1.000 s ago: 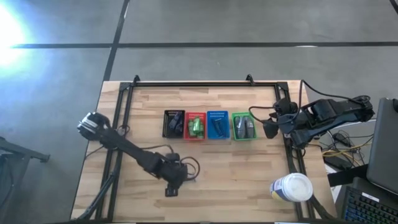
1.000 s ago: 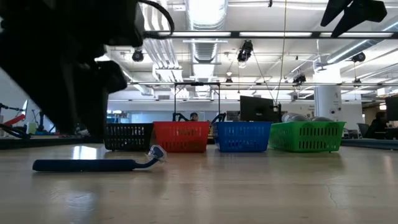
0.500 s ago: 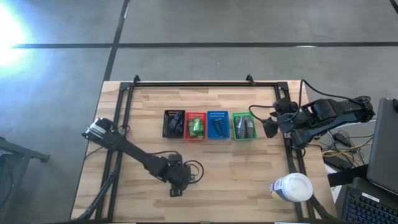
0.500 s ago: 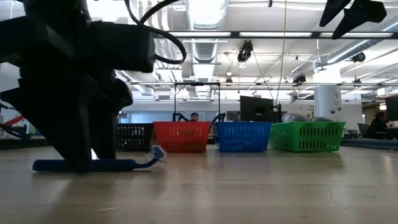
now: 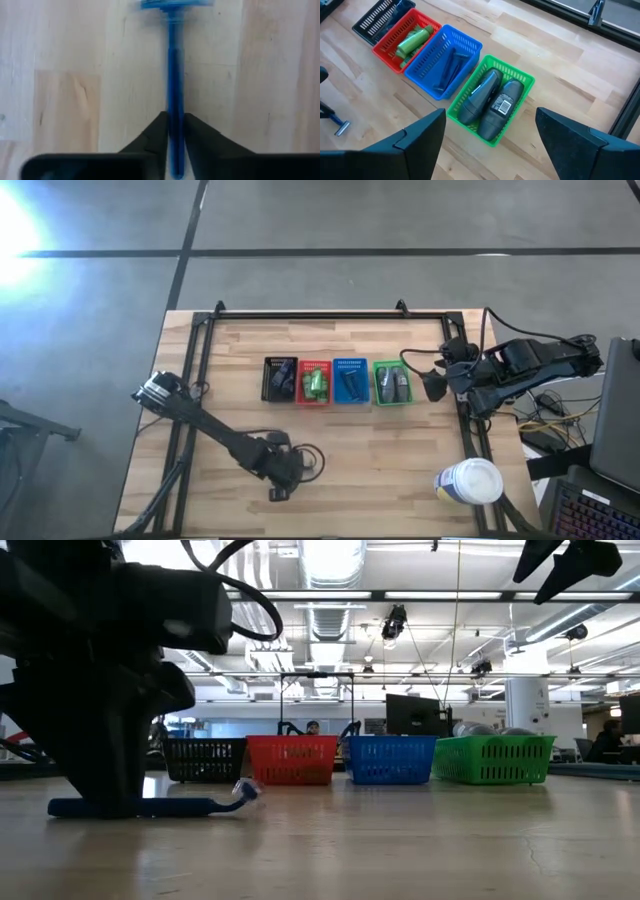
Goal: Pick & Place Travel size toiletries
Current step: Put the blue razor into the blue basket
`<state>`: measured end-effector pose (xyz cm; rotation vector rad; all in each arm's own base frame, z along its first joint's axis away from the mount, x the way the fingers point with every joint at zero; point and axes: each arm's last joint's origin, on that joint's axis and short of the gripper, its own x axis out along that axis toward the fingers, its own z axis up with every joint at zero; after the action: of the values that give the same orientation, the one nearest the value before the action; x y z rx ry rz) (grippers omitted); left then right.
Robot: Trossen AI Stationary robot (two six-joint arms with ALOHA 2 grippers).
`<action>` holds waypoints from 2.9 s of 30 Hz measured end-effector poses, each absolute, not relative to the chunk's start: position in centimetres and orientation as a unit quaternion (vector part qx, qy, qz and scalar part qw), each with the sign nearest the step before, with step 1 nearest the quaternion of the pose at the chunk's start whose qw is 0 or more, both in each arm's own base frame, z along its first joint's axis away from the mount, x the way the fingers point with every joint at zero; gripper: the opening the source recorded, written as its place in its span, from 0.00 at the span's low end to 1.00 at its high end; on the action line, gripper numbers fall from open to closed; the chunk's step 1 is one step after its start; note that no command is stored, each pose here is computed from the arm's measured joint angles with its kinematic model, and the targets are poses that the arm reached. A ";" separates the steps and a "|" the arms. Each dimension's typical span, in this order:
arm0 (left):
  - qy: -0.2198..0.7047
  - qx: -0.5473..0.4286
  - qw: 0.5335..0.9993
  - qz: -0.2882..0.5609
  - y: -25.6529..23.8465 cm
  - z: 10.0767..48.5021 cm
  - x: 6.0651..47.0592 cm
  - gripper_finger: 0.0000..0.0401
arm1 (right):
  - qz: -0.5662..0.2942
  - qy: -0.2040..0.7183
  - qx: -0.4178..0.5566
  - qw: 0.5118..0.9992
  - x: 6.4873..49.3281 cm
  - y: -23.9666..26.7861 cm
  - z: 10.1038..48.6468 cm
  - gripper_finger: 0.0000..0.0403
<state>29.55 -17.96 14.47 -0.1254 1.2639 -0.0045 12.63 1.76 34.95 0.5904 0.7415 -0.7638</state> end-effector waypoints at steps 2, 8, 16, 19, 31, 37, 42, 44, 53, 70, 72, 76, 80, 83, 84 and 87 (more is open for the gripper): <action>0.591 -0.078 0.803 0.011 -17.9 14.5 29.6 0.10 | -0.359 0.349 0.277 0.820 12.7 1.8 34.9 0.76; 0.583 -0.130 0.801 0.032 -17.5 15.4 30.7 0.05 | -0.347 0.357 0.284 0.820 12.7 1.9 34.9 0.72; 0.452 -0.199 0.869 0.042 -14.3 21.1 33.0 0.05 | -0.254 0.326 0.287 0.864 14.3 2.5 35.9 0.65; 0.367 -0.221 0.901 0.062 -12.0 24.0 33.6 0.05 | -0.220 0.289 0.285 0.887 15.1 2.7 36.6 0.64; -0.013 -0.220 0.974 0.053 -6.2 34.0 35.2 0.05 | -0.147 0.202 0.274 0.929 17.0 3.3 38.5 0.59; -0.080 -0.219 0.972 0.042 -4.9 34.4 36.2 0.05 | -0.090 0.181 0.268 0.942 19.6 4.2 38.7 0.56; -0.075 -0.222 0.971 0.042 -4.5 33.9 36.6 0.05 | -0.085 0.179 0.243 0.950 20.9 4.4 38.7 0.54; -0.080 -0.223 0.971 0.039 -4.6 33.9 36.7 0.05 | -0.088 0.177 0.240 0.950 21.0 4.2 38.9 0.53; -0.076 -0.183 0.980 0.029 -4.6 33.9 36.7 0.06 | -0.056 0.170 0.228 0.957 22.0 3.0 39.1 0.53; -0.043 -0.140 0.989 0.019 -4.0 31.8 38.1 0.06 | -0.007 0.199 0.126 0.972 23.1 3.0 38.3 0.57; -0.046 -0.139 0.989 0.017 -3.8 31.9 38.2 0.06 | -0.009 0.204 0.134 0.970 23.2 3.1 38.2 0.54; -0.056 -0.140 0.989 0.015 -3.5 32.1 38.2 0.06 | -0.010 0.205 0.140 0.969 23.2 3.1 38.1 0.46; -0.052 -0.139 0.989 0.012 -3.5 32.0 38.2 0.06 | -0.013 0.205 0.143 0.968 23.2 3.0 38.1 0.34; -0.052 -0.139 0.989 0.012 -3.5 32.0 38.2 0.06 | -0.018 0.205 0.148 0.967 23.3 2.8 38.1 0.23; -0.052 -0.139 0.989 0.012 -3.5 32.0 38.2 0.06 | -0.020 0.206 0.148 0.967 23.4 2.8 38.0 0.19; -0.047 -0.138 0.989 0.012 -3.5 31.9 38.2 0.06 | -0.023 0.213 0.147 0.966 23.7 2.7 37.7 0.08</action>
<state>38.21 -3.48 31.91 -0.2772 -0.0951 0.0244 23.67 2.69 37.73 0.2980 0.4308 -0.0473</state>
